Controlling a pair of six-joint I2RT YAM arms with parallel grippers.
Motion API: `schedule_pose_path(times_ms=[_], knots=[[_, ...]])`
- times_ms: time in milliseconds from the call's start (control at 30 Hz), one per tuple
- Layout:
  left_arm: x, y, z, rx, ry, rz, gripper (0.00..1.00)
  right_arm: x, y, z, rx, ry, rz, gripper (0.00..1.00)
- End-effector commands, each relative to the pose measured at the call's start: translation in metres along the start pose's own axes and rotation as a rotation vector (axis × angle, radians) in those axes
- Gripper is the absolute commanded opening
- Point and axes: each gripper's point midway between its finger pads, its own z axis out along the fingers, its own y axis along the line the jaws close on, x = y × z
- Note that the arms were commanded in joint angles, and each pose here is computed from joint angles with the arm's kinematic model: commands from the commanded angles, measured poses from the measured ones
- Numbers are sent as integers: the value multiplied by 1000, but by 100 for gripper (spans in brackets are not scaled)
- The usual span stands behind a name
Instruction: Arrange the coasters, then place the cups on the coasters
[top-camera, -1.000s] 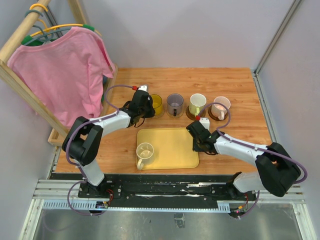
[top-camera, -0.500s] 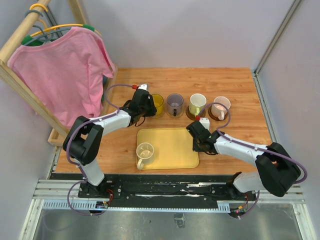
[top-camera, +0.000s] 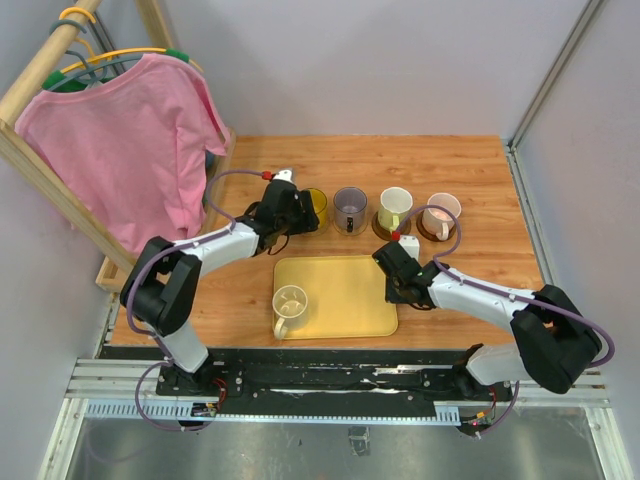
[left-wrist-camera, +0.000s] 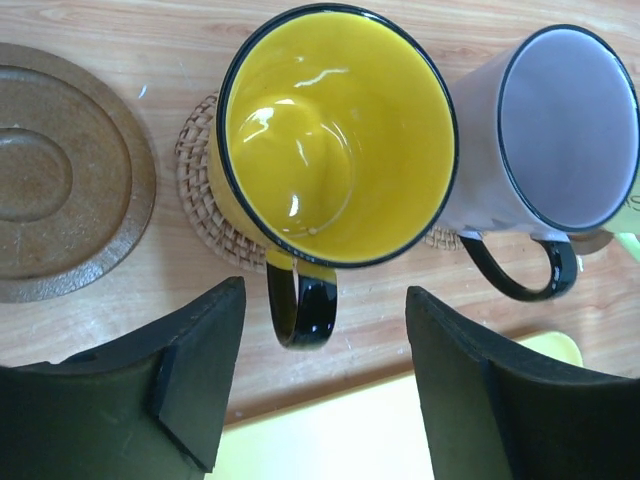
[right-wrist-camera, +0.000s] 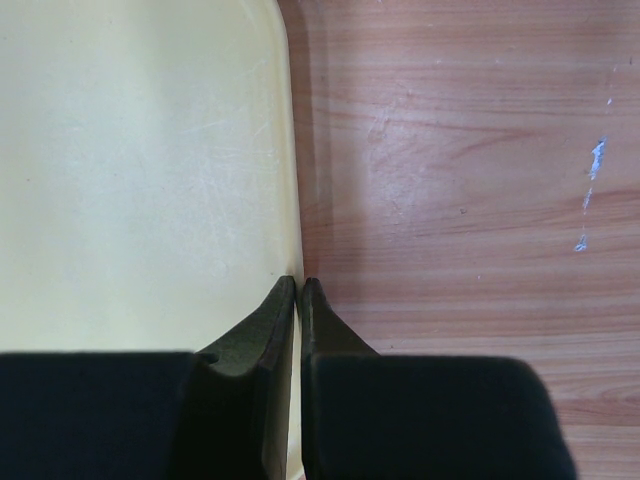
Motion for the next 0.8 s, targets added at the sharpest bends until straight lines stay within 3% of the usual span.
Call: schedule_pose_path(times_ms=[0,200,533,767], knots=[[-9,-8,-22,34,-38,-6,70,42,-19,4,67,136,-45,1],[-3,-8,-28,51,-26,-3,73,41,-17,5,62,136,-46,1],[5,-7,-18,53,-4,0,89,42,-19,3,61,128,-40,1],[7,-15,-16,99,2,-3,93,43,-19,4,63,131,-39,1]])
